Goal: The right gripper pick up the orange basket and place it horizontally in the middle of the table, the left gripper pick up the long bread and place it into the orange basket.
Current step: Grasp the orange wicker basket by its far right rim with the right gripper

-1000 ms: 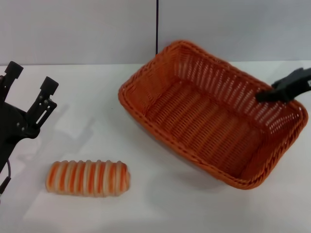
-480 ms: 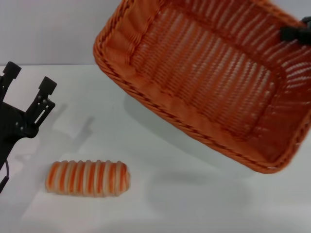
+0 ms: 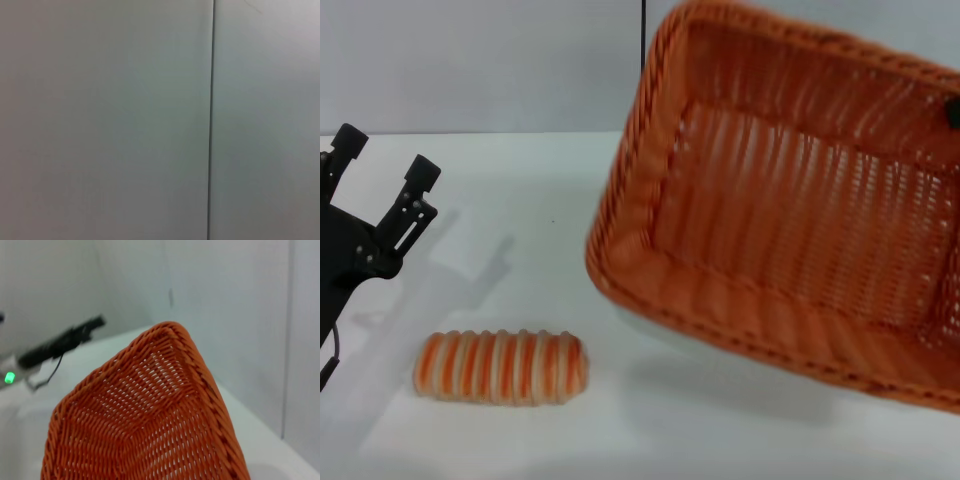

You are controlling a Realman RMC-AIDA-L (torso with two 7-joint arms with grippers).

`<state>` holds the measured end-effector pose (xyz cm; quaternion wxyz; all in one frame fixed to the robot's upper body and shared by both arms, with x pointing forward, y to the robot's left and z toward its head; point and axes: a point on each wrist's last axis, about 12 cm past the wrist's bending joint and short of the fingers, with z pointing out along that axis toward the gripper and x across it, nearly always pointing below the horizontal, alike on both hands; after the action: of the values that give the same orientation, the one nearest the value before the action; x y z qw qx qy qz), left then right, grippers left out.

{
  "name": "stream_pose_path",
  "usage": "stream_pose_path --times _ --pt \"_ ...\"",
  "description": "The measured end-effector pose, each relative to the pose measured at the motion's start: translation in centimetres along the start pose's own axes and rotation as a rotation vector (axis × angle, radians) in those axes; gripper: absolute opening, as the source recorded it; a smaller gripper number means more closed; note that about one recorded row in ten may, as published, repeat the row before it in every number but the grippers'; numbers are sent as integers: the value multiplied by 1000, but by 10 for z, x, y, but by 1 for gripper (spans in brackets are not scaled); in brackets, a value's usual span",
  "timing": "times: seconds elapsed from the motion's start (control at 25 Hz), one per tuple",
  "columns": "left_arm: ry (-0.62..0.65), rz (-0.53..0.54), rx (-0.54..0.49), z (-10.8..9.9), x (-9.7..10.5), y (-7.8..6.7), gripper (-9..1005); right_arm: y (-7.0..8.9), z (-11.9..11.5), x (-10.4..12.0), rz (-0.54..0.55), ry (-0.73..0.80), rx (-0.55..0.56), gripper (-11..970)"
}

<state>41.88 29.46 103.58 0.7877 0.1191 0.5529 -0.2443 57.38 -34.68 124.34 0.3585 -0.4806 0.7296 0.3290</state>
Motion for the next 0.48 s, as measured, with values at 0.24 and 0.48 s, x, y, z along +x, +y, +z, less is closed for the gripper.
stream_pose_path --times 0.24,0.48 --pt "4 -11 -9 -1 1 -2 747 -2 19 -4 -102 141 -41 154" --pt "16 -29 -20 -3 4 -5 744 -6 44 3 -165 215 -81 154"
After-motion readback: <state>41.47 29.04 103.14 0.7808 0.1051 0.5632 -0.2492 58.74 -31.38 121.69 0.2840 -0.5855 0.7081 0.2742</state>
